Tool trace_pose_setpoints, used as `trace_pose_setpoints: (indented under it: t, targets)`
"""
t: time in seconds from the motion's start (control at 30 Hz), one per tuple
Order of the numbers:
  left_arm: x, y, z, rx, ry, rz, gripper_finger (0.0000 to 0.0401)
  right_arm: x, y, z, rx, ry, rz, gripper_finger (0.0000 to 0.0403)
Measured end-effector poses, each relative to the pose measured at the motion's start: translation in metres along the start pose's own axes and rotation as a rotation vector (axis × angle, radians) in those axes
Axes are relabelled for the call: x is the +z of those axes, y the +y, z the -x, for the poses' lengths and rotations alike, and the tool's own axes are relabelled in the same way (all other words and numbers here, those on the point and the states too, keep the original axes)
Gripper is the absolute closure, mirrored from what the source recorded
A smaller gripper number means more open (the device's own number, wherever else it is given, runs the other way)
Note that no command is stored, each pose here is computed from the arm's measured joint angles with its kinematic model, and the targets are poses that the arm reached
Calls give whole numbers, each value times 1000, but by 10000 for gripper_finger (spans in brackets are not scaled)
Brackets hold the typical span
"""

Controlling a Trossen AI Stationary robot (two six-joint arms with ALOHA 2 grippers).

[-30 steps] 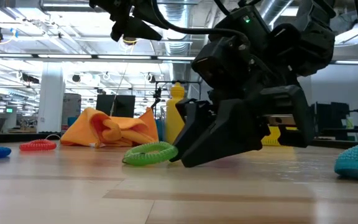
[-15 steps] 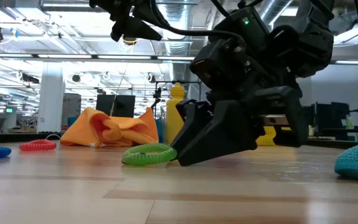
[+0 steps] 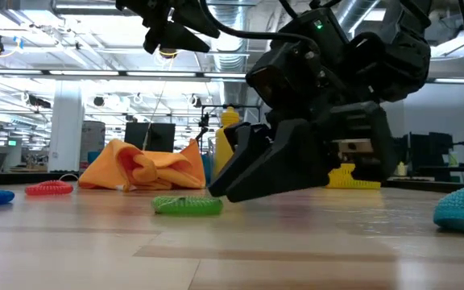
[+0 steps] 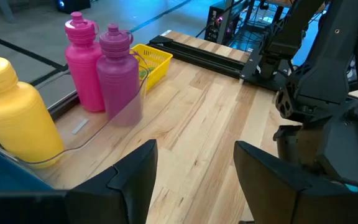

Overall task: Pick & Place Sports Items
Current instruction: Put the green spring keychain into the yellow bin

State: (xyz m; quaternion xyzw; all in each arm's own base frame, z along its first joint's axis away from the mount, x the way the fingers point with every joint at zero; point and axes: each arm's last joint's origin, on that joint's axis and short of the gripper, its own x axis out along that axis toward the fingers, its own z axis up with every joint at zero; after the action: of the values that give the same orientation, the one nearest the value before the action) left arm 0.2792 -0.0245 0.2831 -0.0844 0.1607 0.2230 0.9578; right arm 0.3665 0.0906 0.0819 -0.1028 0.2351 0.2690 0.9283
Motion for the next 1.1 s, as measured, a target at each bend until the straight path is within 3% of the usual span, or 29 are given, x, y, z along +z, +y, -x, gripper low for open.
trace_pose_setpoints:
  t: [0.17, 0.37, 0.6, 0.8, 1.1]
  targets:
    - [0, 0, 0, 1, 0, 0, 192, 9, -2, 0, -19, -87, 43, 275]
    - [0, 0, 0, 1, 0, 0, 192, 10, -2, 0, -40, -96, 76, 273]
    - [0, 0, 0, 3, -1, 0, 192, 18, -8, -2, -105, -102, 16, 223]
    - [0, 0, 0, 4, -1, 0, 192, 29, -9, -9, -34, -41, -3, 181]
    - [0, 0, 0, 5, -1, 0, 192, 25, -7, -11, -2, 43, -18, 177]
